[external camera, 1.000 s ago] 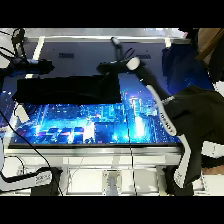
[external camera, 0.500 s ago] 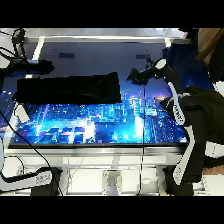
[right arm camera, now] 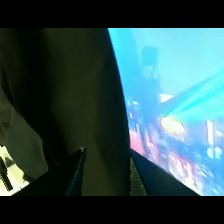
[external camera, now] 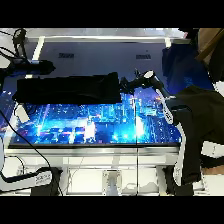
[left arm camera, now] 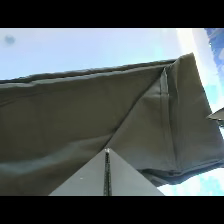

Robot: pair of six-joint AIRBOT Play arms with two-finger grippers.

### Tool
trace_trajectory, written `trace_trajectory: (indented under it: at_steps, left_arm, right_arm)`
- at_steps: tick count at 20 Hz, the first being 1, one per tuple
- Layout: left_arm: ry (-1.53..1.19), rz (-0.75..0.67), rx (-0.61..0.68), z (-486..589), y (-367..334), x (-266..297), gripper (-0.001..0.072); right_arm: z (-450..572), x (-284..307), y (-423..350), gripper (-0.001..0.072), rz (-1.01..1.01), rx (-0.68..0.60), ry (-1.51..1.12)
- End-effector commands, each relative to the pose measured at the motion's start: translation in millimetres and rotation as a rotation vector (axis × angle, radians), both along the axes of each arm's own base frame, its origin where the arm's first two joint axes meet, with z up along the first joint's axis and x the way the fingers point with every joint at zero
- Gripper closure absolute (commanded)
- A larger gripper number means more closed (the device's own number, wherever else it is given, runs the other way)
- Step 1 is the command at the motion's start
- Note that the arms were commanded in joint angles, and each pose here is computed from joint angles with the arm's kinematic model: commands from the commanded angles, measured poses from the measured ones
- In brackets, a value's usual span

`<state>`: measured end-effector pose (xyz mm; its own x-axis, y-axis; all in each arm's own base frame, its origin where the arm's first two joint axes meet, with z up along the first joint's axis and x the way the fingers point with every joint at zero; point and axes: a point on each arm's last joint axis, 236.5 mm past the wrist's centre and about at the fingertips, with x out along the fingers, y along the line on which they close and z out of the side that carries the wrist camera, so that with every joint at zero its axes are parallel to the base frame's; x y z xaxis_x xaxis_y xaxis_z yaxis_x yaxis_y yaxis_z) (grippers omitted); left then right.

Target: Fold the clothes and pants, and hang the long-sleeved shirts on hangers.

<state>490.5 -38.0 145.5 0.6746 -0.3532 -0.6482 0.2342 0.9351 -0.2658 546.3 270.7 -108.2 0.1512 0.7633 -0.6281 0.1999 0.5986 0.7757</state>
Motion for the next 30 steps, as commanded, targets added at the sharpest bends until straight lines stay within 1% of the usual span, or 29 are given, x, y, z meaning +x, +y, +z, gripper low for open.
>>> trace_trajectory:
  at_steps: [1,3,4,5,7,9,11,13,16,18,22,27,30]
  left_arm:
    - [0.013,-0.009,0.0,-1.8,-1.4,-2.9,0.0689]
    - [0.011,-0.017,0.007,-2.2,-1.6,-3.5,0.0689]
    - [0.011,-0.017,0.007,-2.1,-1.5,-3.6,0.0688]
    - [0.01,-0.017,0.008,-1.1,-1.0,-4.0,0.0688]
    - [-0.004,-0.012,0.045,4.2,4.5,-6.9,0.0688]
    - [-0.032,0.001,0.128,16.2,17.8,-14.2,0.0689]
    - [-0.086,0.011,0.177,42.2,23.6,-26.6,0.069]
    - [-0.147,0.008,0.191,74.8,20.1,-46.4,0.0689]
    - [-0.221,-0.002,0.2,116.8,12.4,-82.0,0.069]
    - [-0.236,-0.035,0.182,128.1,-1.0,-97.3,0.069]
    - [-0.123,-0.18,0.148,85.6,-55.9,-89.7,0.069]
    - [0.138,-0.482,0.147,-44.0,-184.9,-79.7,0.069]
    - [0.23,-0.592,0.171,-131.1,-256.7,-83.4,0.069]
  right_arm:
    - [-0.3,6.0,24.9,0.0409,-0.034,0.029,-0.025]
    - [8.6,11.1,34.5,0.0418,-0.049,0.055,-0.045]
    - [16.2,12.9,36.0,0.0641,-0.032,0.058,-0.07]
    - [26.5,11.3,37.2,0.0705,0.007,0.062,-0.097]
    - [48.2,4.8,31.3,0.0706,0.074,0.069,-0.134]
    - [77.1,-12.9,16.8,0.0707,0.177,0.073,-0.157]
    - [104.0,-34.8,-9.2,0.0707,0.266,0.034,-0.147]
    - [140.0,-60.7,-37.1,0.0707,0.346,-0.002,-0.139]
    - [204.6,-117.2,-79.4,0.0707,0.447,-0.011,-0.067]
    - [241.7,-130.4,-103.1,0.0707,0.393,-0.06,-0.086]
    - [272.2,-136.3,-136.7,0.0707,0.267,-0.174,-0.117]
    - [269.5,-138.6,-127.9,0.0707,0.267,-0.174,-0.089]
    - [268.7,-142.0,-109.7,0.0707,0.302,-0.173,-0.099]
